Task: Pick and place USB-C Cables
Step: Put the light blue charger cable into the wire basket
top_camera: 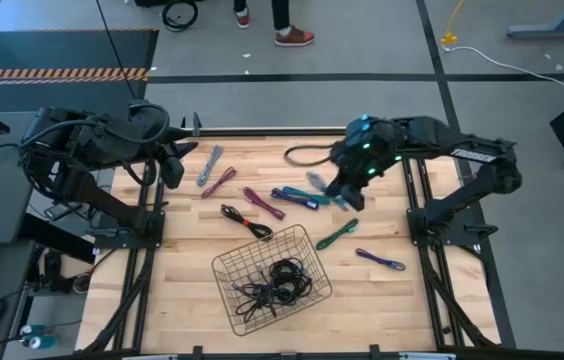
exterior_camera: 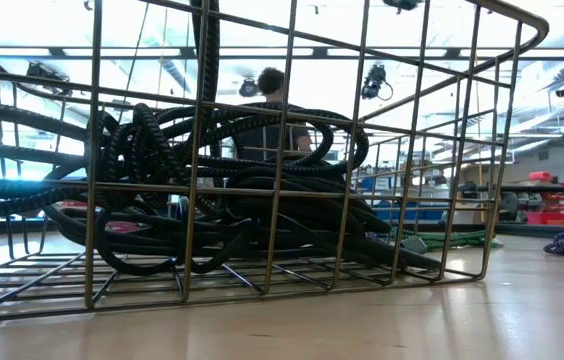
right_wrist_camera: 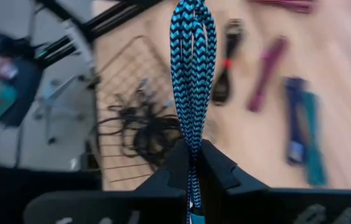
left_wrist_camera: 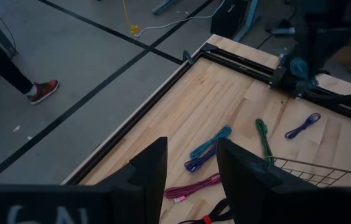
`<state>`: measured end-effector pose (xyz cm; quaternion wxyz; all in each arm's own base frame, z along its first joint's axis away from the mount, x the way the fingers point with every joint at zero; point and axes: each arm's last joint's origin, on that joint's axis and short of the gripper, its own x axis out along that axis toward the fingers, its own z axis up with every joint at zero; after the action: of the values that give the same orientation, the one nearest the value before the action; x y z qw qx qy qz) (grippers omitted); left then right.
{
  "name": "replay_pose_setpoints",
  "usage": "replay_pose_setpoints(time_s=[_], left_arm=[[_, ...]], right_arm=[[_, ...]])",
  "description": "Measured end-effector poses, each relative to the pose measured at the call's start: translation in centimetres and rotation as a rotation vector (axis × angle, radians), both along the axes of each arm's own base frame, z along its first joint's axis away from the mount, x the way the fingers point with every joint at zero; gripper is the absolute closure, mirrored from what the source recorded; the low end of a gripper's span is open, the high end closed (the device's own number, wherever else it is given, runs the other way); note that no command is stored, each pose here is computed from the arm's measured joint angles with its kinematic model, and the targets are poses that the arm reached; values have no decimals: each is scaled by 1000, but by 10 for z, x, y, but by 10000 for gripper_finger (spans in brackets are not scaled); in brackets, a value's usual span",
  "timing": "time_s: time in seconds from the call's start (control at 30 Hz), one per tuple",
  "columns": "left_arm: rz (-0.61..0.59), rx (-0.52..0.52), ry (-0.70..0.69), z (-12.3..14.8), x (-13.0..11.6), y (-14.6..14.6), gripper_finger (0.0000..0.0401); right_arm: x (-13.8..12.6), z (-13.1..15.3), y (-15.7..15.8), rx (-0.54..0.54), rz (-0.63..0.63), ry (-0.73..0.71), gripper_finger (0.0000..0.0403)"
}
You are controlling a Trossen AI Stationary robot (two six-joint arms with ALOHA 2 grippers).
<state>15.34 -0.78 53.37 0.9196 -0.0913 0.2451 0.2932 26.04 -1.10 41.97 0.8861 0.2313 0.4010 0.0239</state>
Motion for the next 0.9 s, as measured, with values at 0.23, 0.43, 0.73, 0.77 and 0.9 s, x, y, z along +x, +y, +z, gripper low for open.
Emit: replay_pose_setpoints(time_s=[0.23, 0.43, 0.73, 0.77, 0.9], left_arm=[[-6, -29, -9, 0, 0, -1, 255], [-19, -45, -10, 0, 0, -1, 255], [-42, -63, -6, -1, 1, -2, 255], [-42, -63, -6, -1, 1, -2, 255], [-43, -63, -6, -1, 1, -2, 255]], right_arm=[[58, -30, 25, 55, 252, 5, 386], [94, -72, 46, 29, 350, 108, 386], [128, -129, 71, -136, 403, 226, 386], [131, -135, 73, -145, 412, 234, 387], [143, -157, 80, -161, 440, 261, 387]])
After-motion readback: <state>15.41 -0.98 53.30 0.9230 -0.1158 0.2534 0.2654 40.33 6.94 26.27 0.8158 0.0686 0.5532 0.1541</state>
